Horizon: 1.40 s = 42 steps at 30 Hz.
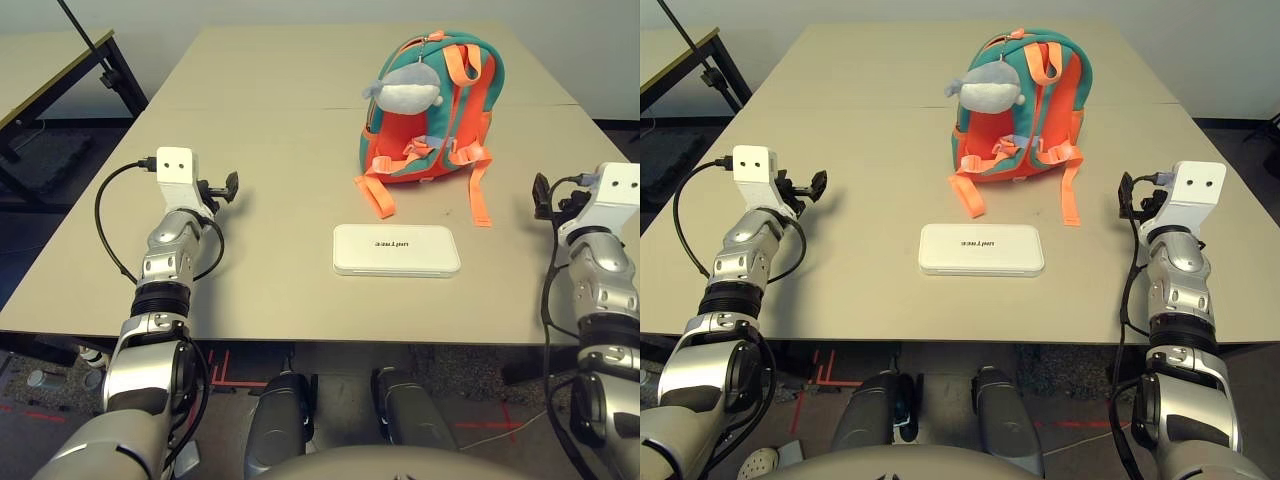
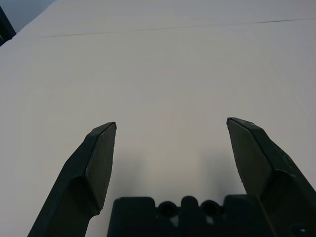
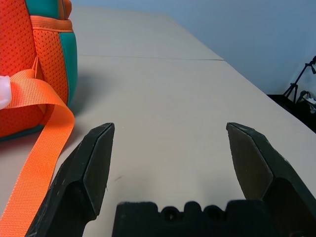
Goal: Put the pencil case into the backpack and zip it.
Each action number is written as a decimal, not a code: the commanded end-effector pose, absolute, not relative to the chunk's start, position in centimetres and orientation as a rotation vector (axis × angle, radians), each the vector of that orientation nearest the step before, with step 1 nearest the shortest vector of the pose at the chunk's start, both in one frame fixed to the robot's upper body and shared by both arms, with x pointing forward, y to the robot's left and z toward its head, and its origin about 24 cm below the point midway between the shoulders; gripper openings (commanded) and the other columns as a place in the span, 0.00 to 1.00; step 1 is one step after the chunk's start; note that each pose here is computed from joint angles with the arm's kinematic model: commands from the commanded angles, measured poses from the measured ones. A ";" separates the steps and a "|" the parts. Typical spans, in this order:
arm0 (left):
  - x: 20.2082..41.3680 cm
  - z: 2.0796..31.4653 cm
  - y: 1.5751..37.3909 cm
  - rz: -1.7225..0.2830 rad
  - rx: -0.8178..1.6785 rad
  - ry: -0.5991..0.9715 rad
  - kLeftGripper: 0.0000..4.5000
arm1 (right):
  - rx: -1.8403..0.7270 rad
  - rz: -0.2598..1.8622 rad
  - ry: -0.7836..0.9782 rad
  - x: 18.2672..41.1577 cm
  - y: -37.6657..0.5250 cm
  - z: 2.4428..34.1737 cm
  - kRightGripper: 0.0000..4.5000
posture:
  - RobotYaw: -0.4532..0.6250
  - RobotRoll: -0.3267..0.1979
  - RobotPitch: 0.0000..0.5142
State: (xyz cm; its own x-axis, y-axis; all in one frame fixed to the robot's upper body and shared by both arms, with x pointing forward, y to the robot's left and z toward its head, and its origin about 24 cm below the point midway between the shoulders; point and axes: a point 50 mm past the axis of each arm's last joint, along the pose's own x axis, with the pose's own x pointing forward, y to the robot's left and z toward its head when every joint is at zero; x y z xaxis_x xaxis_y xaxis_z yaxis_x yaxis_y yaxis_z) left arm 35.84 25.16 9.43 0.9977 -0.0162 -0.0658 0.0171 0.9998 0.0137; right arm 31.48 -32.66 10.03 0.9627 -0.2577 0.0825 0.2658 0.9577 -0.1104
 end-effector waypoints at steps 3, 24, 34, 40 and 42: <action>35.8 9.5 25.2 -0.021 0.026 0.065 1.00 | -0.127 -0.264 -0.067 31.9 -32.3 10.0 0.99 | 0.27 0.62 0.20; 36.0 13.1 22.3 -0.205 -0.074 0.017 1.00 | -0.157 -0.230 -0.071 31.6 -31.8 10.0 0.99 | 0.28 0.62 0.22; 34.8 14.4 19.6 -0.464 -0.319 0.207 1.00 | -0.149 -0.172 -0.054 31.8 -31.5 10.2 0.99 | 0.28 0.62 0.23; 33.5 14.1 18.4 -0.596 -0.448 0.391 1.00 | -0.168 -0.085 -0.032 31.7 -30.8 10.2 0.99 | 0.28 0.62 0.24; 32.9 13.7 18.0 -0.642 -0.498 0.488 1.00 | -0.197 -0.022 -0.016 31.5 -30.3 10.1 0.99 | 0.28 0.62 0.25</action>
